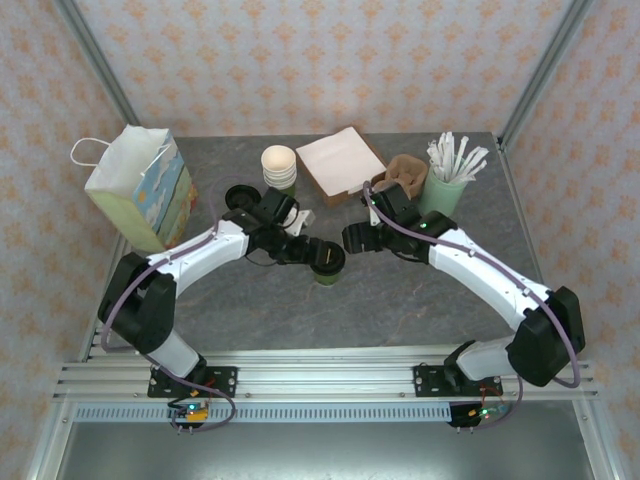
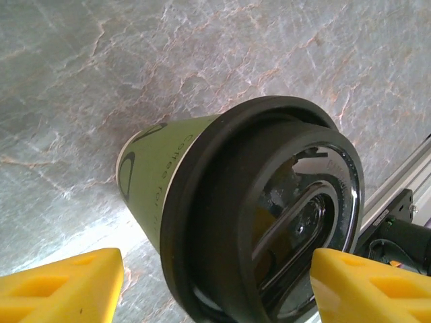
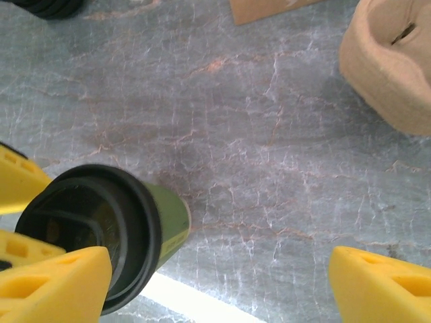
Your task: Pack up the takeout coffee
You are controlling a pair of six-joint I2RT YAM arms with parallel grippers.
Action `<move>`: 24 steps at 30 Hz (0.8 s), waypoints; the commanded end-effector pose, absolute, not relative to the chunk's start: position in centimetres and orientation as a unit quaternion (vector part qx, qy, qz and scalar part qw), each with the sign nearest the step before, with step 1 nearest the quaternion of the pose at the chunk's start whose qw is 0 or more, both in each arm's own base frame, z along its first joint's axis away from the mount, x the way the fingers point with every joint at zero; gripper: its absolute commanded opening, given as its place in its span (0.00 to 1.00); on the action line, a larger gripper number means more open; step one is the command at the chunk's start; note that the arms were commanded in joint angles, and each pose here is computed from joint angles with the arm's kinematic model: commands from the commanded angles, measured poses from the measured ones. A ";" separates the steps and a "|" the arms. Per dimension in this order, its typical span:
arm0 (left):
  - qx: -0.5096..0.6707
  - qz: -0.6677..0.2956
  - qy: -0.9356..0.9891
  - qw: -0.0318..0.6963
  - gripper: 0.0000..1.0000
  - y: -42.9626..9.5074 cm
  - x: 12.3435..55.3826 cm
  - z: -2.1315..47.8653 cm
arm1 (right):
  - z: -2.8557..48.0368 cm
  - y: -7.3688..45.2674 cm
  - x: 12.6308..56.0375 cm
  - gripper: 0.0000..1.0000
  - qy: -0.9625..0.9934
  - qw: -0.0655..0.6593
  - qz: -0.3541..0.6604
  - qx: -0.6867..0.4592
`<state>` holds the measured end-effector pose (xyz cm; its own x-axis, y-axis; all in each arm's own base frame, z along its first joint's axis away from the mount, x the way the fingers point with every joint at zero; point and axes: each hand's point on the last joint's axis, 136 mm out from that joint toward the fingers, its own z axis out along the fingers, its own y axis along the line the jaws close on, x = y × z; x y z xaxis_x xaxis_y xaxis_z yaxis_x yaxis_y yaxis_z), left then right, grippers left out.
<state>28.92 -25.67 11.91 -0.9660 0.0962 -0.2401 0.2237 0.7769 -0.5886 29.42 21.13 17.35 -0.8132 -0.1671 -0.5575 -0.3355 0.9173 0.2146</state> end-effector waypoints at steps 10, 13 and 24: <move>0.103 -0.305 0.941 0.104 0.69 -25.6 29.3 12.0 | 16.5 20.4 28.0 0.83 0.946 0.255 0.157 -0.126; 0.102 -0.317 0.936 0.112 0.70 -26.0 29.5 12.8 | 16.6 20.5 27.8 0.83 0.946 0.252 0.160 -0.128; 0.106 -0.330 0.925 0.154 0.78 -26.1 30.0 16.6 | 17.9 21.8 26.3 0.84 0.929 0.271 0.189 -0.167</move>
<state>29.67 -26.23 13.38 -0.9521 0.1096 -0.2853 0.2641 0.7649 -0.5875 27.09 21.35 17.26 -0.8217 -0.1814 -0.5402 -0.3724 0.8885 0.2681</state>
